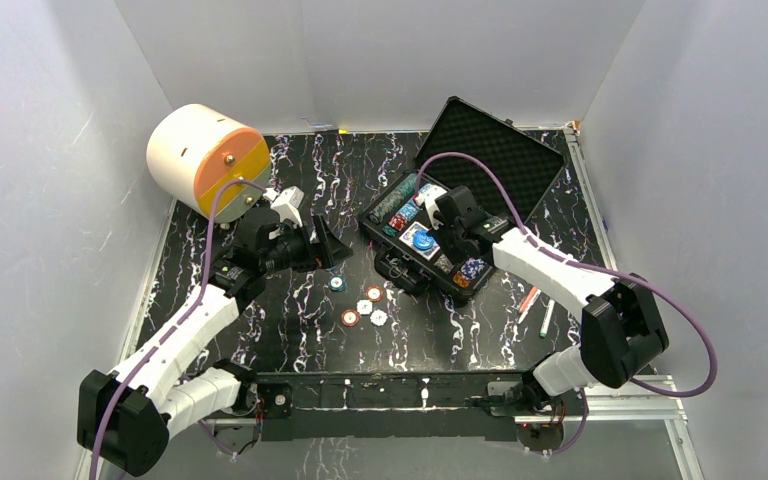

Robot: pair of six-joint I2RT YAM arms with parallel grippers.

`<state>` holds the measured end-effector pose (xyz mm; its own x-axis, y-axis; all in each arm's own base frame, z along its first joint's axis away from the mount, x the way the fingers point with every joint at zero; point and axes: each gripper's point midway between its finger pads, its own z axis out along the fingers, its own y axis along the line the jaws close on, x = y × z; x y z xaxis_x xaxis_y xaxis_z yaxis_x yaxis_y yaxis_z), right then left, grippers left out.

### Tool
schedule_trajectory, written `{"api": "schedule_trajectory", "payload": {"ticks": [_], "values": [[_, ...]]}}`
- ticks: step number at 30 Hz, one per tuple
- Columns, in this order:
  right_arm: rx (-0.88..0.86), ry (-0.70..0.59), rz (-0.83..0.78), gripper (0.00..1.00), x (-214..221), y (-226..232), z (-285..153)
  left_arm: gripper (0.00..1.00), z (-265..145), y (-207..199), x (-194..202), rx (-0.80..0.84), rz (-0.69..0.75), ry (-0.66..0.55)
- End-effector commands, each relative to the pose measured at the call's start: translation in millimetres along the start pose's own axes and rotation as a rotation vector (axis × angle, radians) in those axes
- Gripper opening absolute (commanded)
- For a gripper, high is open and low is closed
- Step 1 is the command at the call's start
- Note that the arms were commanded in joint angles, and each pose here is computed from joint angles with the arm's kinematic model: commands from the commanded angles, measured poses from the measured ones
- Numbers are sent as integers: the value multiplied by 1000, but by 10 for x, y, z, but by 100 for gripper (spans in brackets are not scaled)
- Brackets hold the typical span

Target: Pack up texas hold em set

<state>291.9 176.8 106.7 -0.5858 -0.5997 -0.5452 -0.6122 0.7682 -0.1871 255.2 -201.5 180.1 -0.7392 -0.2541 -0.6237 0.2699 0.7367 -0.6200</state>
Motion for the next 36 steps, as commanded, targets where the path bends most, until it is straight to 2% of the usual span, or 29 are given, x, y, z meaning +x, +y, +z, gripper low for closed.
{"api": "schedule_trajectory", "payload": {"ticks": [1,9,22,25,26,28,30,32,36], "values": [[-5,-75,21,12,-260,-26,-84,80,-10,26,8,-8,6,-2],[21,-12,8,4,-112,-51,75,80,-5,43,25,-12,5,2],[27,29,36,3,-45,-57,169,80,20,58,53,-12,-6,12],[36,7,71,10,-186,-89,65,79,15,63,46,-20,-7,12],[41,-5,88,14,-257,-106,2,80,12,74,48,-26,-8,13],[57,-43,128,29,-411,-158,-153,79,1,83,34,-38,-9,10],[48,-77,163,38,-551,-169,-317,80,-8,103,22,-54,-11,6],[-6,-96,182,41,-649,-95,-452,80,-22,143,-12,-87,-19,-7],[-169,-124,266,42,-763,199,-545,80,-87,302,-69,-197,-52,-42]]}}
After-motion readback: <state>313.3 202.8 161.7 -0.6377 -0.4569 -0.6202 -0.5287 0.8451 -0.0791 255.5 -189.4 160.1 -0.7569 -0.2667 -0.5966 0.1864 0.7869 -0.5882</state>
